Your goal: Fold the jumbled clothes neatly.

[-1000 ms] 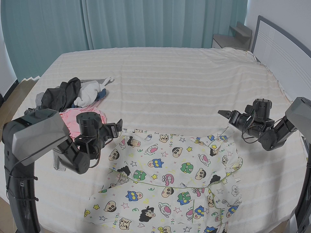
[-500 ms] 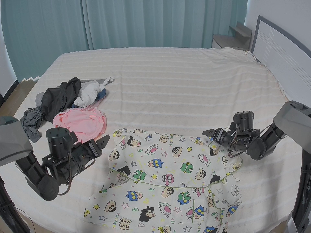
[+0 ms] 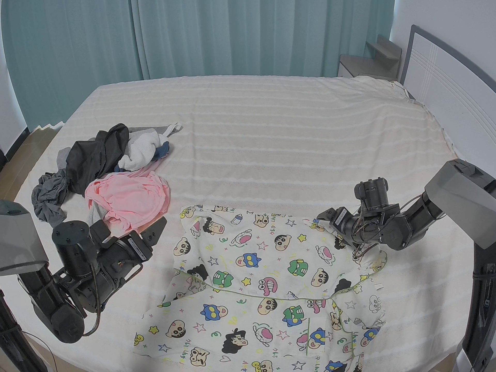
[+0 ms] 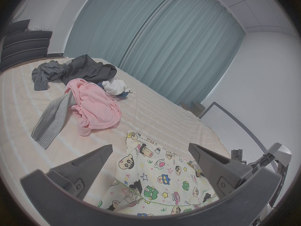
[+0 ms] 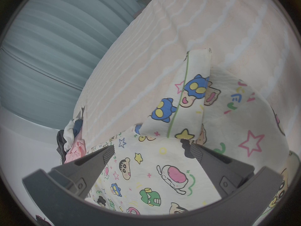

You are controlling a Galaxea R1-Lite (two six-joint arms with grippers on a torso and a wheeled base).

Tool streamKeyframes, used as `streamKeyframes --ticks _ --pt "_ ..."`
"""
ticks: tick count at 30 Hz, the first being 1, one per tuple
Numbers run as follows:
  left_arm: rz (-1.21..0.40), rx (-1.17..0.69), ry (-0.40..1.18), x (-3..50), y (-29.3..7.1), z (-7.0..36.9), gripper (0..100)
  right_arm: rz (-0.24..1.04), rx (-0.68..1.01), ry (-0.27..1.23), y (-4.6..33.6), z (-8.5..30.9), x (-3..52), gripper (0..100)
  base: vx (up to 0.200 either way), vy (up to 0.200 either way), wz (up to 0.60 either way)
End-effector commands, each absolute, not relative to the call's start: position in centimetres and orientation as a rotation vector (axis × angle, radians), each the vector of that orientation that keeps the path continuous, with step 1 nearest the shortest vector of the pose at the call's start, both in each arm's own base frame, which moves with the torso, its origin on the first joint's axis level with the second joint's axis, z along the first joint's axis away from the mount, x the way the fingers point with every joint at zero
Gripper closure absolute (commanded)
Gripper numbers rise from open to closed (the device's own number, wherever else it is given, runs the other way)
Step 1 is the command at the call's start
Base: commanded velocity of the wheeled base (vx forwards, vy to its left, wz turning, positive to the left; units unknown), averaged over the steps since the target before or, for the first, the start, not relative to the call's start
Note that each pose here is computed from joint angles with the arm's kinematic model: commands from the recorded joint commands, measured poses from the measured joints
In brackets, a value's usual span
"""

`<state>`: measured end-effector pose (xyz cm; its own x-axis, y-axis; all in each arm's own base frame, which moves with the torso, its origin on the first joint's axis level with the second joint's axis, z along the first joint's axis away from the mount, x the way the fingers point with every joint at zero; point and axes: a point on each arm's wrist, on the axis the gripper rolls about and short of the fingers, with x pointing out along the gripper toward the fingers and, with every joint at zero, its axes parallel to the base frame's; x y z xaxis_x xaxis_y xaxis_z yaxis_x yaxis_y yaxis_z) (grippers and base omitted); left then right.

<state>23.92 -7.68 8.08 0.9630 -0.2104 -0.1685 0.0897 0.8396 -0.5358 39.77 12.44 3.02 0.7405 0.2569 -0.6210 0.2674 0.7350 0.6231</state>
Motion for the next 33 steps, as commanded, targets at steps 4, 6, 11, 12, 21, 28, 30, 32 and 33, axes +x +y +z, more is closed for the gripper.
streamKeyframes --ticks 4,6,11,12,21,28,30,32,33 --pt "-0.119 -0.536 0.259 24.2 -7.8 6.7 0 -0.008 0.77 0.739 12.5 2.8 40.8 0 0.0 0.0 0.0" --pt "-0.116 -0.536 0.257 24.3 -7.8 6.7 0 -0.012 0.77 0.742 12.5 2.5 41.0 0 0.0 0.0 0.0" --pt "-0.115 -0.536 0.256 24.3 -7.7 6.7 0 -0.031 0.764 0.746 12.3 2.4 40.8 0 0.0 0.0 0.0" --pt "-0.115 -0.536 0.256 24.3 -7.7 6.7 0 -0.035 0.762 0.75 12.3 2.5 40.7 0 0.0 0.0 0.0" --pt "-0.113 -0.535 0.262 24.3 -7.7 6.6 0 -0.09 0.744 0.76 12.0 2.1 40.8 0 0.0 0.0 0.0" --pt "-0.113 -0.535 0.262 24.3 -7.7 6.6 0 -0.086 0.744 0.751 12.4 0.9 42.3 0 0.0 0.0 0.0" --pt "-0.113 -0.535 0.262 24.3 -7.7 6.6 0 -0.068 0.754 0.717 12.7 1.6 43.5 0 0.0 0.0 0.0" --pt "-0.113 -0.535 0.262 24.3 -7.7 6.6 0 -0.055 0.767 0.684 12.8 2.7 44.4 0 0.0 0.0 0.0" --pt "-0.111 -0.535 0.262 24.3 -7.7 6.6 0 -0.052 0.774 0.664 12.7 3.5 44.9 0 0.0 0.0 0.0"
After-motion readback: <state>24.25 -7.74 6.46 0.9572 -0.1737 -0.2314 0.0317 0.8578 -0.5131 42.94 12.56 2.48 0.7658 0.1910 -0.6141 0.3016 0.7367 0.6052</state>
